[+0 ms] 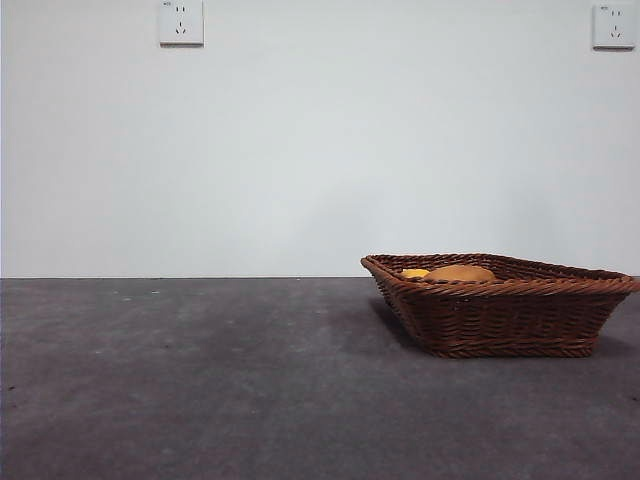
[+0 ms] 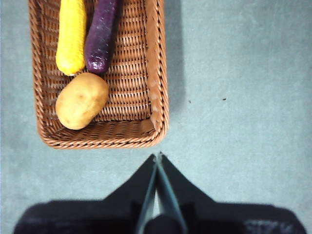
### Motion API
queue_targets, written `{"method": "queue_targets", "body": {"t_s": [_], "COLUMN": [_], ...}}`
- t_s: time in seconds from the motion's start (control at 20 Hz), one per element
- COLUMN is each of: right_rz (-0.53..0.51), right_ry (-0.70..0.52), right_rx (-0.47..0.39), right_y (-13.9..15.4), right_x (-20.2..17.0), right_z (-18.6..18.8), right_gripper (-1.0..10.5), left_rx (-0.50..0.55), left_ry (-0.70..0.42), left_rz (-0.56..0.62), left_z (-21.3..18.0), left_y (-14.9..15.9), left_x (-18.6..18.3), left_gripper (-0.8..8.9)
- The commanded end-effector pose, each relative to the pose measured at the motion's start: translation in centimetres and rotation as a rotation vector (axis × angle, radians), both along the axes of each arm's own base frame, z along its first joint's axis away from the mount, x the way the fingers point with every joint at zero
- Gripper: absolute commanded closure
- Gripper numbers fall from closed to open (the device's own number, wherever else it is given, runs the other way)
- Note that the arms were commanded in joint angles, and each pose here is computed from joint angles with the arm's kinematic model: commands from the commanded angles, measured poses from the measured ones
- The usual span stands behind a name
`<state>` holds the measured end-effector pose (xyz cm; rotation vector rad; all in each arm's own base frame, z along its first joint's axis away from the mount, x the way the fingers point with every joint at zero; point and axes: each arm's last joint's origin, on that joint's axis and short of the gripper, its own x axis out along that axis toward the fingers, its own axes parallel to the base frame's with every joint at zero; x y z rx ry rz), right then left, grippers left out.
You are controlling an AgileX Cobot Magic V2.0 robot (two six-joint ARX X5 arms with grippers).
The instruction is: Help me put the vegetables on the table into the basket
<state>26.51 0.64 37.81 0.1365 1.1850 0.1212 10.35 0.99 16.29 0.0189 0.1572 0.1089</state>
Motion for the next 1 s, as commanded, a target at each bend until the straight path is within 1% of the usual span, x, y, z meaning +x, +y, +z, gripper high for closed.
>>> {"method": "queue_targets", "body": {"t_s": [0.05,0.15,0.25,0.35,0.5,0.6,0.7,0.75,0.8,0.9,1.0], "right_rz": [-0.006,-0.007,-0.007,-0.007,-0.007,-0.007,-0.006,-0.006,-0.006,-0.006,-0.006], "right_ry": [0.036,0.017,-0.034,-0.111,-0.247,-0.350,-0.442,-0.486,-0.518,-0.576,-0.603], "right_rx": [0.001,0.001,0.001,0.003,0.004,0.005,0.006,0.006,0.006,0.007,0.007], "right_y": [0.0,0.0,0.0,0.0,0.0,0.0,0.0,0.0,0.0,0.0,0.0], "right_x": [0.1,0.3,0.7,1.4,2.5,3.3,3.9,4.2,4.4,4.7,4.8], "right_z": [-0.4,-0.4,-0.2,0.1,0.9,1.5,2.1,2.4,2.7,3.1,3.3], "right_gripper": [9.5,9.5,9.5,9.5,9.5,9.5,9.5,9.5,9.5,9.5,9.5], "left_rx": [-0.022,-0.009,-0.021,-0.035,-0.027,-0.027,-0.092,-0.143,-0.159,-0.158,-0.158], "left_ry": [0.018,0.037,0.000,0.005,0.006,0.006,0.006,0.006,0.004,-0.001,0.000], "left_rz": [-0.061,-0.107,-0.136,-0.173,-0.212,-0.207,-0.200,-0.195,-0.195,-0.205,-0.216], "left_z": [-1.3,-1.6,-1.3,-1.3,-1.3,-1.3,-1.3,-1.3,-1.3,-1.2,-1.2], "left_y": [-0.2,-0.4,-0.5,-0.6,-0.9,-1.0,-1.1,-1.1,-1.2,-1.2,-1.3], "left_x": [-0.2,-0.6,-0.7,-0.8,-0.8,-0.8,-0.8,-0.8,-0.7,-0.7,-0.7], "left_gripper": [8.14,8.14,8.14,8.14,8.14,8.14,8.14,8.14,8.14,8.14,8.14]}}
